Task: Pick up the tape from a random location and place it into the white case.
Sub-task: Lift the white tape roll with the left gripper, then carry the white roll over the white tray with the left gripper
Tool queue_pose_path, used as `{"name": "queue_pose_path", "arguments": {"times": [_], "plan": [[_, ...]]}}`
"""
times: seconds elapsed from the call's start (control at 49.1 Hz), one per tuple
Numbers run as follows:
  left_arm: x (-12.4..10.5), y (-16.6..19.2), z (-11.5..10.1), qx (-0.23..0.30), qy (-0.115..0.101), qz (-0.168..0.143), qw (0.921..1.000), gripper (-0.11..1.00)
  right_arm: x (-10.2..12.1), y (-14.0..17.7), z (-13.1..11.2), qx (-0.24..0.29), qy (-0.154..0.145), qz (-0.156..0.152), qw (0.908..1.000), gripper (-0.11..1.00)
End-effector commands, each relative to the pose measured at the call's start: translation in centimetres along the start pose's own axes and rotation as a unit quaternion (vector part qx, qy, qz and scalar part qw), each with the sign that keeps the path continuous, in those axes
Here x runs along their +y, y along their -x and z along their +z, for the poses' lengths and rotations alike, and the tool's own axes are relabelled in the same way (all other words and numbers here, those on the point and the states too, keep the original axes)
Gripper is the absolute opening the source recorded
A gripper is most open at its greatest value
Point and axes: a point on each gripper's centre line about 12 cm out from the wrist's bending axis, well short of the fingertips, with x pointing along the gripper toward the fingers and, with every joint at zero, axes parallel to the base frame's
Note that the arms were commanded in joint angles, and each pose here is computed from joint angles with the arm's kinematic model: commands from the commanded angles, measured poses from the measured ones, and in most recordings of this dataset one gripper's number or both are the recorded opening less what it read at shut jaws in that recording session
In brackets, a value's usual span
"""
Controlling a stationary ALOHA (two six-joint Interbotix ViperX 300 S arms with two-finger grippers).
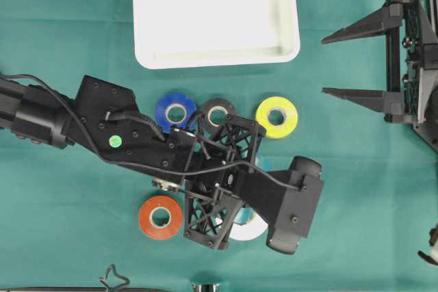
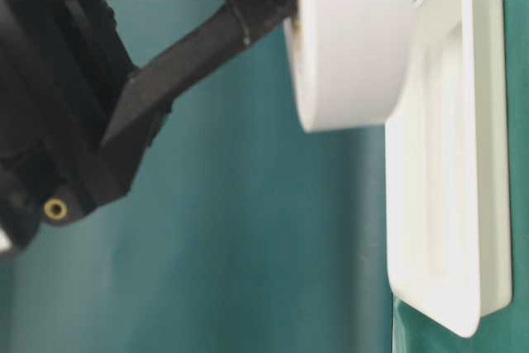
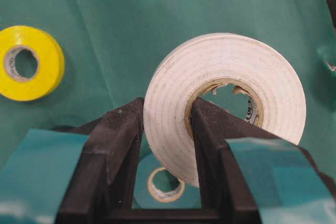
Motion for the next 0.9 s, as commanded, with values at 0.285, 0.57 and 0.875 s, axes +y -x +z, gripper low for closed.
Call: {"name": "queue_pose_path", "arguments": {"times": [0.285,0.57,0.875], "plan": [[4.9,3.7,-0.3,-0.019,0.043,0.028,0.9985,0.22,0.1,-0.1,1.1,-0.011,0.003,0.001,0.9999,0.92],[12.5,4.7,-3.8,-0.006,0.114,0.072,0.9908,0.22,0.1,-0.1,1.0,-0.008,0.003,0.001,1.0,0.92],[19.8,6.5,-8.5,-0.016,0.192,0.124,0.9736,0.22,0.1,-0.1,1.0,-0.008,0.003,0.001,1.0,0.92]]}}
